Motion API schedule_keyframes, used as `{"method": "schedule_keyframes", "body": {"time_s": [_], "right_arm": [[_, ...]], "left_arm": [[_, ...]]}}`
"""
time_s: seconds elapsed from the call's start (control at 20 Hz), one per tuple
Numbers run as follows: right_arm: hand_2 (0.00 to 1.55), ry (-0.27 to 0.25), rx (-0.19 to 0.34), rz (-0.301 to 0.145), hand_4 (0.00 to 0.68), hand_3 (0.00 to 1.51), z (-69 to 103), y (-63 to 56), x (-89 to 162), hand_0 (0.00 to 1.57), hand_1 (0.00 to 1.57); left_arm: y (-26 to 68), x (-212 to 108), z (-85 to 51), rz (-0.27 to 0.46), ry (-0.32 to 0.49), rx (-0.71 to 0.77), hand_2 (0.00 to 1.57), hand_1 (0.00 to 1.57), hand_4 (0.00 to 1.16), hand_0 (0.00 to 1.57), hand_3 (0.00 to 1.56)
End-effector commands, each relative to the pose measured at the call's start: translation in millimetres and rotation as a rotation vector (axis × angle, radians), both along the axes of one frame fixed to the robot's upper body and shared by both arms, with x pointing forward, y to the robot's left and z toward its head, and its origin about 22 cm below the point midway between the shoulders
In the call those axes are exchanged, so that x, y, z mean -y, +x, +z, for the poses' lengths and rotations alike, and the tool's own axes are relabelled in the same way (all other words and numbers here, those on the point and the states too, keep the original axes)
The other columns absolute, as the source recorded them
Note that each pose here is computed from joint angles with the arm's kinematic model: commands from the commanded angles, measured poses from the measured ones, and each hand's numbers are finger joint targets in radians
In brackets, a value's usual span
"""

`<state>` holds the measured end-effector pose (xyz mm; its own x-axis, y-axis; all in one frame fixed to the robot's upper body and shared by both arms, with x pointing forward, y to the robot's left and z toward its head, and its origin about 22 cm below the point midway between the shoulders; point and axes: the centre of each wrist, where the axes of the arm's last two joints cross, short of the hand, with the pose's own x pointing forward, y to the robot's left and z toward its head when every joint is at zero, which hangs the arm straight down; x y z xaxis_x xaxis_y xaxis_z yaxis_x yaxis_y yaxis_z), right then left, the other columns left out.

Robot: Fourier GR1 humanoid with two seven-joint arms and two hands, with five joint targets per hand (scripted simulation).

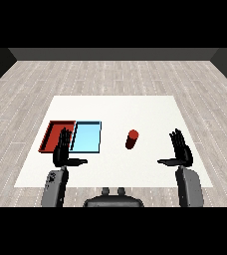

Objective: Pick the red can and put it in the red box

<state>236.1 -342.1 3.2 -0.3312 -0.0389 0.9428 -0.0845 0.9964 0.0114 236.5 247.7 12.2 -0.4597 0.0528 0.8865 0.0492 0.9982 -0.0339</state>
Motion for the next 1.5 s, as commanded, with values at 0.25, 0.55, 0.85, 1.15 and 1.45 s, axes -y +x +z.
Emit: {"method": "schedule_keyframes", "body": {"time_s": [0.25,0.55,0.85,1.15,1.45], "right_arm": [[0.00,-0.012,-0.026,0.027,0.000,0.00,-4.4,10.6,-7,0.00,0.00],[0.00,0.003,-0.058,0.041,0.000,0.00,-3.4,46.0,-26,0.00,0.00],[0.00,0.080,-0.116,0.086,0.000,0.00,-3.6,60.5,-44,0.00,0.00],[0.00,0.143,-0.149,0.075,0.000,0.00,-40.8,67.7,-59,0.00,0.00],[0.00,0.147,-0.141,0.074,0.000,0.00,-40.4,78.6,-71,0.00,0.00]], "left_arm": [[5.3,-13,3.6,0.030,-0.017,-0.002,0.00,0.00,0.00,0.00,0.00],[5.8,-10,10.3,0.023,-0.001,0.027,0.00,0.00,0.00,0.00,0.00],[4.9,-7,7.8,0.001,-0.035,0.028,0.00,0.00,0.00,0.00,0.00],[2.9,-11,-7.9,0.013,-0.015,0.021,0.00,0.00,0.00,0.00,0.00],[7.8,-21,6.7,0.029,-0.022,0.030,0.00,0.00,0.00,0.00,0.00]]}}
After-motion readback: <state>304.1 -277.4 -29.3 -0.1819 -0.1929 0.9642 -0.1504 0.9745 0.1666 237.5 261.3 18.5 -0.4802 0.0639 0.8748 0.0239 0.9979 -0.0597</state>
